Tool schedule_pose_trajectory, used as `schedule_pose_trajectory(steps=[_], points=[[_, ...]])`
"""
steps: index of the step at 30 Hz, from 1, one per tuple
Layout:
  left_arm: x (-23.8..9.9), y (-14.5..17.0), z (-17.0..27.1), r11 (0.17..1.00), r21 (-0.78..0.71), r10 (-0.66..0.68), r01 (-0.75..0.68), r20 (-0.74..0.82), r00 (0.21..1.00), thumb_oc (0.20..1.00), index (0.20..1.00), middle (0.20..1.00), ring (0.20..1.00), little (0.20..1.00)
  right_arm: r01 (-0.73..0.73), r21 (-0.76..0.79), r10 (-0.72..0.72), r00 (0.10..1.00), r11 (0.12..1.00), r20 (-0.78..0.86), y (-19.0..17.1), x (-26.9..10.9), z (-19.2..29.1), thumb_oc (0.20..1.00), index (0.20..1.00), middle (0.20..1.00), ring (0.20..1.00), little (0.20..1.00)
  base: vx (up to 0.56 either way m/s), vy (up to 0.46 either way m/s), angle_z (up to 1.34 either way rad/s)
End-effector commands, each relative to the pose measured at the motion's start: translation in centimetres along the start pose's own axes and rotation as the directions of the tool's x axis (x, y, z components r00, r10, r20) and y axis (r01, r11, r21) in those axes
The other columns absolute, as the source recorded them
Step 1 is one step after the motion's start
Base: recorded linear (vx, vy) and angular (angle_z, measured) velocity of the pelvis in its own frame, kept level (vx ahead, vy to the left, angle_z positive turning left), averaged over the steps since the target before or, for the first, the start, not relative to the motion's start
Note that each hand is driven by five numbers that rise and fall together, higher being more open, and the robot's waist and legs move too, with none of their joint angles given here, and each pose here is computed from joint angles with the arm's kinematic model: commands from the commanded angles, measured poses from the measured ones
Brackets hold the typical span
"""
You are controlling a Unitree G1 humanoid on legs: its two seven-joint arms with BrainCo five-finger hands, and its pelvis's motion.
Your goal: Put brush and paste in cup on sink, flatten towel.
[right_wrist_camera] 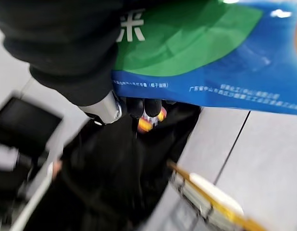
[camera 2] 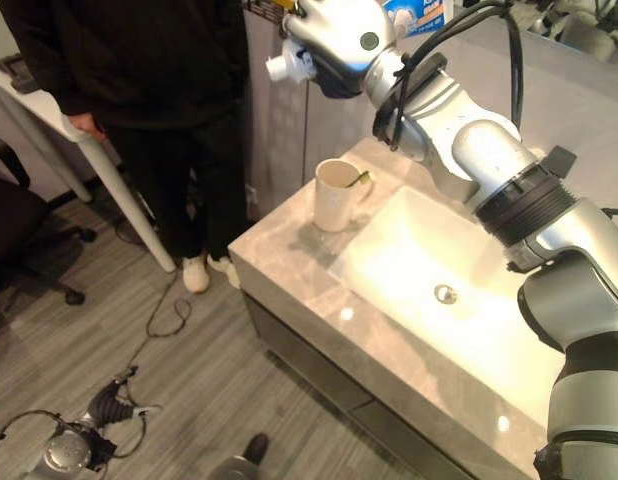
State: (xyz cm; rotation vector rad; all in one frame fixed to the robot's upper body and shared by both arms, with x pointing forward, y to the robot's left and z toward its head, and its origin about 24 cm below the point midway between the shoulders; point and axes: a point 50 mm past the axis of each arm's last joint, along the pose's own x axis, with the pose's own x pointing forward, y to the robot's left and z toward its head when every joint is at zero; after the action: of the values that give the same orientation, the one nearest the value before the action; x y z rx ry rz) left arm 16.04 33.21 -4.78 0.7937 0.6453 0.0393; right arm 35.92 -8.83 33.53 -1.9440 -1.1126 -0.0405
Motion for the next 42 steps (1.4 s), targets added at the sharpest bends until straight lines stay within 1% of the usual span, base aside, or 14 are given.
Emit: schedule_pose_trajectory(steps=[1, 3, 4, 7, 14, 26, 29, 34, 35, 38, 41, 42], points=[[0.2, 1.4, -0.2, 0.994, 0.103, 0.033, -0.033, 0.002, 0.999, 1.000, 1.000, 1.000, 1.000, 1.000, -0.001, -0.267, -0.022, 0.997, 0.964, -0.080, -3.8, 1.7, -3.6, 0.200, 0.200, 0.200, 0.200, 0.200, 0.01, 0.009, 0.04], [0.3, 1.1, -0.4, 0.993, 0.113, 0.030, -0.030, -0.005, 1.000, 1.000, 1.000, 1.000, 1.000, 1.000, -0.039, -0.323, 0.012, 0.996, 0.946, -0.084, -3.3, 2.0, -3.7, 0.200, 0.200, 0.200, 0.200, 0.200, 0.00, 0.000, 0.00], [0.4, 0.6, -0.5, 0.993, 0.118, 0.021, -0.019, -0.016, 1.000, 1.000, 1.000, 1.000, 1.000, 1.000, -0.094, -0.358, 0.064, 0.993, 0.929, -0.097, -2.2, 2.1, -3.6, 0.200, 0.200, 0.200, 0.200, 0.200, 0.00, 0.000, 0.00], [0.6, 0.1, -0.5, 0.992, 0.125, 0.009, -0.005, -0.026, 1.000, 1.000, 1.000, 1.000, 1.000, 1.000, -0.158, -0.392, 0.121, 0.986, 0.906, -0.118, -1.0, 2.2, -3.6, 0.200, 0.200, 0.200, 0.200, 0.200, 0.00, 0.000, 0.00], [0.8, -1.0, -0.7, 0.991, 0.132, -0.018, 0.025, -0.050, 0.999, 1.000, 1.000, 1.000, 1.000, 1.000, -0.214, -0.454, 0.170, 0.976, 0.865, -0.136, 0.1, 2.5, -3.3, 0.200, 0.200, 0.200, 0.200, 0.200, 0.00, 0.000, 0.00], [1.0, -1.5, -0.5, 0.990, 0.138, -0.025, 0.032, -0.053, 0.998, 1.000, 1.000, 1.000, 1.000, 1.000, -0.223, -0.551, 0.246, 0.969, 0.804, -0.032, 1.0, 2.6, -1.0, 0.200, 0.200, 0.200, 0.200, 0.200, 0.00, 0.000, 0.00], [1.1, -1.6, -0.3, 0.990, 0.138, -0.029, 0.036, -0.047, 0.998, 1.000, 1.000, 1.000, 1.000, 1.000, -0.249, -0.560, 0.281, 0.959, 0.790, -0.030, 1.7, 2.5, -0.7, 0.200, 0.200, 0.200, 0.200, 0.200, 0.00, 0.000, 0.00], [1.1, -1.8, -0.4, 0.988, 0.148, -0.038, 0.046, -0.053, 0.998, 1.000, 1.000, 1.000, 1.000, 1.000, -0.337, -0.570, 0.352, 0.932, 0.750, -0.087, 3.4, 1.7, -1.4, 0.200, 0.200, 0.200, 0.200, 0.200, 0.00, -0.006, 0.00], [1.1, -1.8, -0.4, 0.988, 0.148, -0.038, 0.046, -0.054, 0.998, 1.000, 1.000, 1.000, 1.000, 1.000, -0.337, -0.570, 0.352, 0.932, 0.750, -0.087, 3.5, 1.7, -1.4, 0.200, 0.200, 0.200, 0.200, 0.200, 0.00, 0.000, 0.00], [1.3, -2.2, -0.3, 0.986, 0.155, -0.049, 0.058, -0.062, 0.997, 1.000, 1.000, 1.000, 1.000, 1.000, -0.415, -0.564, 0.402, 0.902, 0.714, -0.154, 5.1, 1.0, -2.2, 0.200, 0.200, 0.200, 0.200, 0.200, 0.00, 0.000, 0.00], [1.4, -2.3, -0.3, 0.986, 0.154, -0.053, 0.062, -0.063, 0.997, 1.000, 1.000, 1.000, 1.000, 1.000, -0.436, -0.557, 0.412, 0.894, 0.707, -0.176, 5.7, 0.7, -2.4, 0.200, 0.200, 0.200, 0.200, 0.200, 0.00, 0.000, 0.00], [1.5, -2.3, -0.2, 0.986, 0.154, -0.048, 0.057, -0.065, 0.997, 1.000, 1.000, 1.000, 1.000, 1.000, -0.453, -0.561, 0.421, 0.886, 0.692, -0.195, 5.8, 0.5, -2.8, 0.200, 0.200, 0.200, 0.200, 0.200, 0.00, 0.000, 0.00]])
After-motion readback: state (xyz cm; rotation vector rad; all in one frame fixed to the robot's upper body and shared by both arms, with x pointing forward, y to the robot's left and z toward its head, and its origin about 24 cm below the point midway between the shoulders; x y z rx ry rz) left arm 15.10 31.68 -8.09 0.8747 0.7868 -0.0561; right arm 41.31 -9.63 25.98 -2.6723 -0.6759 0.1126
